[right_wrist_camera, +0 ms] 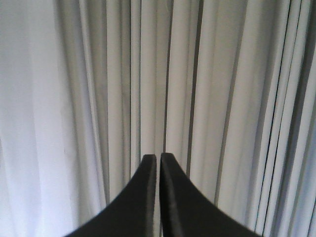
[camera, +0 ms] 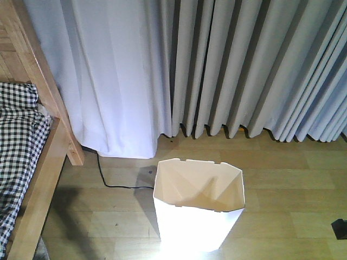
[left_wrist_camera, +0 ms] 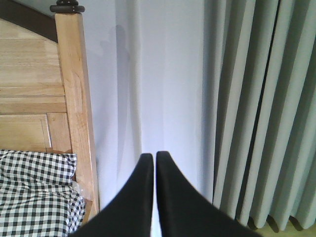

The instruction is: Move trash bin to bedside with robot

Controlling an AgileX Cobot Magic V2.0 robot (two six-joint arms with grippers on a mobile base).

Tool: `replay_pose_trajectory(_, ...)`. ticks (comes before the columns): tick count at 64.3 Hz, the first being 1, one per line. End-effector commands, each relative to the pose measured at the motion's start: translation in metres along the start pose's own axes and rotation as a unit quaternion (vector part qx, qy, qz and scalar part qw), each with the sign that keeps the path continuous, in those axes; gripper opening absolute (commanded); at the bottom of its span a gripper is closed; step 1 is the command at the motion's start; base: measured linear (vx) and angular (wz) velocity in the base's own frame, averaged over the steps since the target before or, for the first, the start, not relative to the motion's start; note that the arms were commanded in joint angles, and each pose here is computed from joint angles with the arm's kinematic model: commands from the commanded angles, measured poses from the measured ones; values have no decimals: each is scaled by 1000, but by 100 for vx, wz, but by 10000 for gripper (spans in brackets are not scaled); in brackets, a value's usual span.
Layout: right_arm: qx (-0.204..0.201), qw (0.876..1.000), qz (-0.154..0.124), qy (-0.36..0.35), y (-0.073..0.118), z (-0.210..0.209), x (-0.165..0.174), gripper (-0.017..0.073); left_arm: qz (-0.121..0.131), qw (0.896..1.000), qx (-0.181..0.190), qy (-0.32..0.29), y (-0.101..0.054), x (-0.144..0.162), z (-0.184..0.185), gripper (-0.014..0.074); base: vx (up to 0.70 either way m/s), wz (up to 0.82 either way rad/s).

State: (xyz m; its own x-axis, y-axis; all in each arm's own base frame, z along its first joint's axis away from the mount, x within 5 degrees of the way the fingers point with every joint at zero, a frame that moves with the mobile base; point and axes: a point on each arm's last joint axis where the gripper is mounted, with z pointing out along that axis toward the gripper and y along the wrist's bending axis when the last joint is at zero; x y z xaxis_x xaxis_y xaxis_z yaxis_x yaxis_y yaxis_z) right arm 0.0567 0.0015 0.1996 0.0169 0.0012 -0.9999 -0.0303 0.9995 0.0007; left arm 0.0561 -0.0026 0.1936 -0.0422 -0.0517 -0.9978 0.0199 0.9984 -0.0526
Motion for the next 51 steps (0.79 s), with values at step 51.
replay_pose_trajectory(51,-2,999,-9,-32,0,-1,-1,-6,-6,1000,-6,-26,2,1,0,-6,0,0)
